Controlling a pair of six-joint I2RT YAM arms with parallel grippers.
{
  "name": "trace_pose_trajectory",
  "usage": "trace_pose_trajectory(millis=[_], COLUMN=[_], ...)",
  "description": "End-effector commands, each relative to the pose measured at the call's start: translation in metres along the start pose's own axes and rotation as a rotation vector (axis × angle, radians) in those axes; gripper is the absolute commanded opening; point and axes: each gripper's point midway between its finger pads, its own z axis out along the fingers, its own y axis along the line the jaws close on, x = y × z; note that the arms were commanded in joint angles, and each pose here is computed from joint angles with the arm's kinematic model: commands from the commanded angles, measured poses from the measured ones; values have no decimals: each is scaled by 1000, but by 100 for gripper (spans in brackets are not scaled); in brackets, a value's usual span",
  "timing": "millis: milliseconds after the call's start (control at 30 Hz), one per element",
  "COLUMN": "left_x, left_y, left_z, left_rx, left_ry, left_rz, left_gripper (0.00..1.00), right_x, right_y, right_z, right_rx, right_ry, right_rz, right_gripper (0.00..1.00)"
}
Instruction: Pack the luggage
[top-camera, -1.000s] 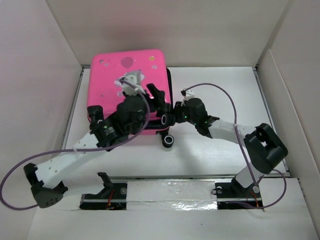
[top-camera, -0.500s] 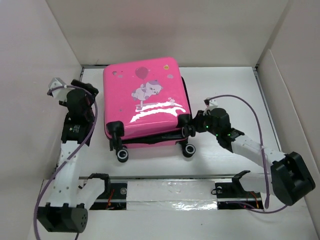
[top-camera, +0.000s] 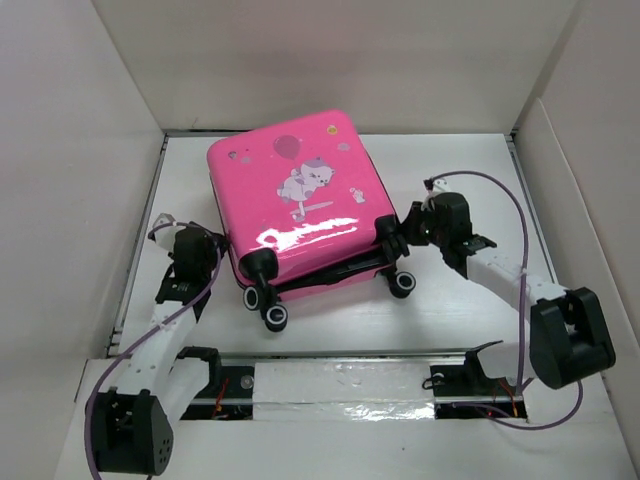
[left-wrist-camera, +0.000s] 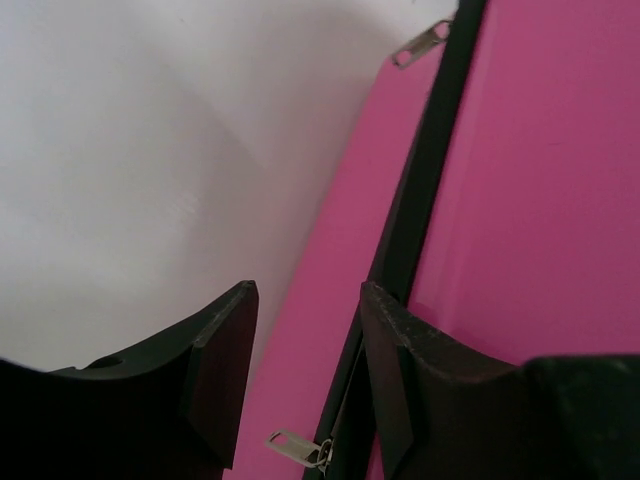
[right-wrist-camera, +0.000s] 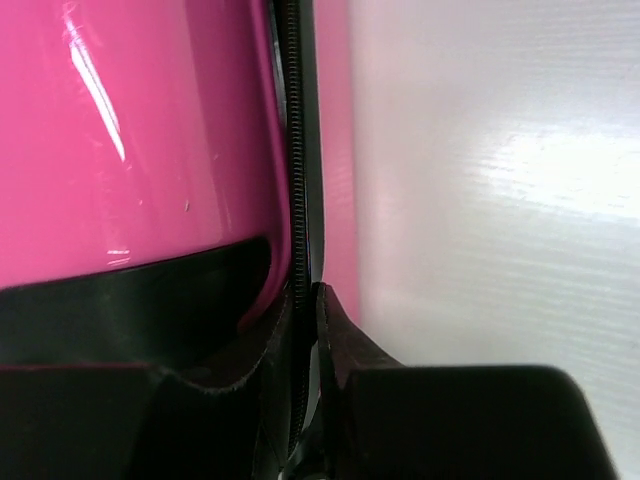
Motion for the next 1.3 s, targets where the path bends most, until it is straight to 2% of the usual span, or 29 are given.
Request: trace_pose_trajectory(millis=[0, 67, 133, 200, 233, 300, 367, 433, 467, 500, 567, 600, 700, 767, 800, 867, 900, 933, 967, 1000, 1100, 1133, 1200, 1267], left_x=[25, 52, 77, 100, 118, 141, 165, 177, 198, 205, 215, 224, 225, 211, 201, 167, 154, 137, 111, 97, 35, 21, -11, -35], left_y=[-35, -35, -41, -38, -41, -39, -41, -43, -45, -46, -50, -48, -58, -72, -69, -86, -83, -86, -97, -100, -130, -136, -166, -202], left_z=[-8, -13, -20, -27, -36, -46, -62, -72, -88, -93, -100, -109, -117, -124, -123, -135, -136, -139, -152, -157, -179, -181, -187, -190], left_rx=[155, 174, 216, 247, 274, 298, 325, 333, 369, 377, 363, 368, 386, 417, 404, 454, 459, 469, 520, 545, 641, 651, 654, 639], left_ry=[56, 110, 165, 208, 244, 286, 319, 324, 375, 386, 385, 404, 375, 338, 307, 226, 192, 142, 113, 78, -45, -97, -178, -252], left_rz=[33, 63, 82, 77, 101, 105, 161, 167, 210, 215, 213, 242, 250, 247, 261, 202, 233, 214, 140, 140, -50, -31, -96, -53], left_gripper=[42, 42, 40, 38, 38, 38, 38, 38, 38, 38, 39, 39, 41, 41, 41, 41, 41, 41, 41, 40, 40, 41, 45, 50], right_x=[-65, -73, -102, -108, -134, -140, -162, -175, -179, -185, -192, -196, -202, -208, -194, -193, -187, -160, -155, -149, -111, -104, -78, -68], right_y=[1, -5, 1, -1, 9, -1, 6, 13, 10, 5, 4, -2, -3, 3, -5, -3, -7, -18, -19, -21, -26, -29, -26, -19], right_z=[14, 28, 36, 53, 55, 65, 61, 49, 45, 38, 22, 16, -9, -33, -34, -57, -61, -55, -57, -61, -56, -56, -52, -55], right_rx=[11, 16, -8, -14, -37, -31, -57, -70, -64, -56, -55, -42, -19, -17, 8, 17, 31, 48, 44, 50, 50, 57, 46, 16], right_ry=[-152, -146, -193, -163, -200, -163, -181, -219, -243, -263, -289, -303, -333, -381, -366, -429, -449, -420, -432, -435, -379, -375, -340, -336], right_rz=[-8, 7, 4, 3, -10, 1, -6, -22, -17, -11, -4, 0, -11, -24, -13, -8, 0, 33, 39, 44, 53, 60, 69, 74], right_gripper=[0, 0, 0, 0, 0, 1, 3, 10, 15, 29, 50, 68, 88, 94, 95, 90, 84, 53, 30, 2, 0, 0, 0, 0])
